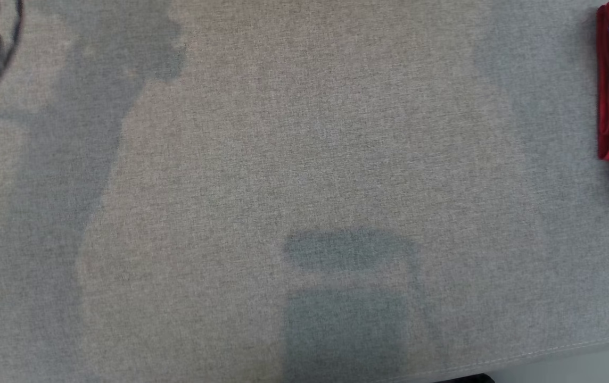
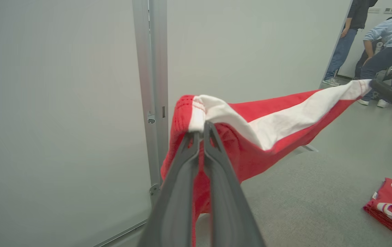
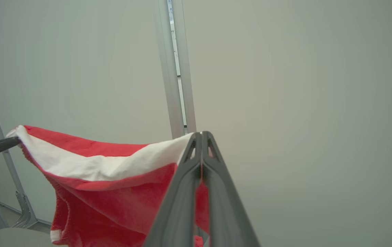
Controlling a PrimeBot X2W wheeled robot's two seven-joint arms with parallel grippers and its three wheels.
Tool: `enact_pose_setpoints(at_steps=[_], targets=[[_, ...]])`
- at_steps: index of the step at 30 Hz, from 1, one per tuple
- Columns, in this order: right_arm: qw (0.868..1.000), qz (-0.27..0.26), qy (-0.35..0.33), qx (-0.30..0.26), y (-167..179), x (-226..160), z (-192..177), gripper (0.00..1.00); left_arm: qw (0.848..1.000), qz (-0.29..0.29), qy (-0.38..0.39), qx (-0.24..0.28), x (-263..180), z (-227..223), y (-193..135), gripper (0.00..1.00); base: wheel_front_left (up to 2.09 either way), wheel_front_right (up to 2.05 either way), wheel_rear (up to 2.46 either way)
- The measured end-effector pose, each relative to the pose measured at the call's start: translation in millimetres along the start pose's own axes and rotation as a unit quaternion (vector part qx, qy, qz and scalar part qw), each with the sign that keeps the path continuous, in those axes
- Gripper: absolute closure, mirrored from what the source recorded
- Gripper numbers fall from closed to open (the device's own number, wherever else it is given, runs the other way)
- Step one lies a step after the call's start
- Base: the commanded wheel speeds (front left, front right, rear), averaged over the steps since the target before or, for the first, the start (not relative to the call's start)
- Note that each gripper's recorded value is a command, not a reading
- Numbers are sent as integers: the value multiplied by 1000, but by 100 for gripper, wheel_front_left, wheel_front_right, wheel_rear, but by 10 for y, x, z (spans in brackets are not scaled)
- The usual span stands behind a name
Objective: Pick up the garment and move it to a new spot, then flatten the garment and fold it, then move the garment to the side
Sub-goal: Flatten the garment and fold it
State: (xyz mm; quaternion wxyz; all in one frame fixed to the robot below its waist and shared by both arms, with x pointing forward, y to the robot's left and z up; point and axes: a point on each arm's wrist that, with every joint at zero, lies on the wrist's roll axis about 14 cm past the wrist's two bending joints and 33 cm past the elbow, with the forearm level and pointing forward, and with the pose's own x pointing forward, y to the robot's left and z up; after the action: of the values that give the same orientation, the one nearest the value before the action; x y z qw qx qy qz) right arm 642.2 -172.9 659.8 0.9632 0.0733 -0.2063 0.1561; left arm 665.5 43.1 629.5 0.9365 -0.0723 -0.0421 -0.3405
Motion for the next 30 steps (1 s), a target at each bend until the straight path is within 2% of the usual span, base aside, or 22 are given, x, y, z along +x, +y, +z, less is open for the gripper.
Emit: enact_pose_setpoints(at_steps=[5, 7, 8, 11, 16, 20, 26, 30], targets=[[995, -12, 90, 37, 60, -830, -609, 100, 994, -58, 86, -28, -531, -859, -429, 100, 0, 0, 0], [989, -25, 135, 47, 63, -1242, -819, 100, 988, -67, 134, -47, -902, -1234, -550, 100, 0, 0, 0], [982, -44, 172, 60, 67, -1635, -973, 100, 978, -73, 183, -62, -1282, -1557, -677, 100, 0, 0, 0], [971, -67, 216, 74, 107, -2125, -1112, 100, 967, -75, 227, -86, -1728, -1830, -863, 100, 0, 0, 0], [954, -105, 269, 88, 174, -2775, -1240, 100, 951, -65, 276, -124, -2307, -2145, -1256, 100, 0, 0, 0], [941, -112, 309, 85, 281, -3195, -1276, 100, 943, -36, 287, -165, -2648, -2282, -1518, 100, 0, 0, 0], [923, -137, 353, 75, 328, -3820, -1184, 100, 931, 24, 290, -221, -3057, -2349, -1832, 100, 0, 0, 0], [913, -164, 367, 72, 299, -4181, -1056, 100, 920, 35, 303, -248, -3319, -2370, -2150, 100, 0, 0, 0]])
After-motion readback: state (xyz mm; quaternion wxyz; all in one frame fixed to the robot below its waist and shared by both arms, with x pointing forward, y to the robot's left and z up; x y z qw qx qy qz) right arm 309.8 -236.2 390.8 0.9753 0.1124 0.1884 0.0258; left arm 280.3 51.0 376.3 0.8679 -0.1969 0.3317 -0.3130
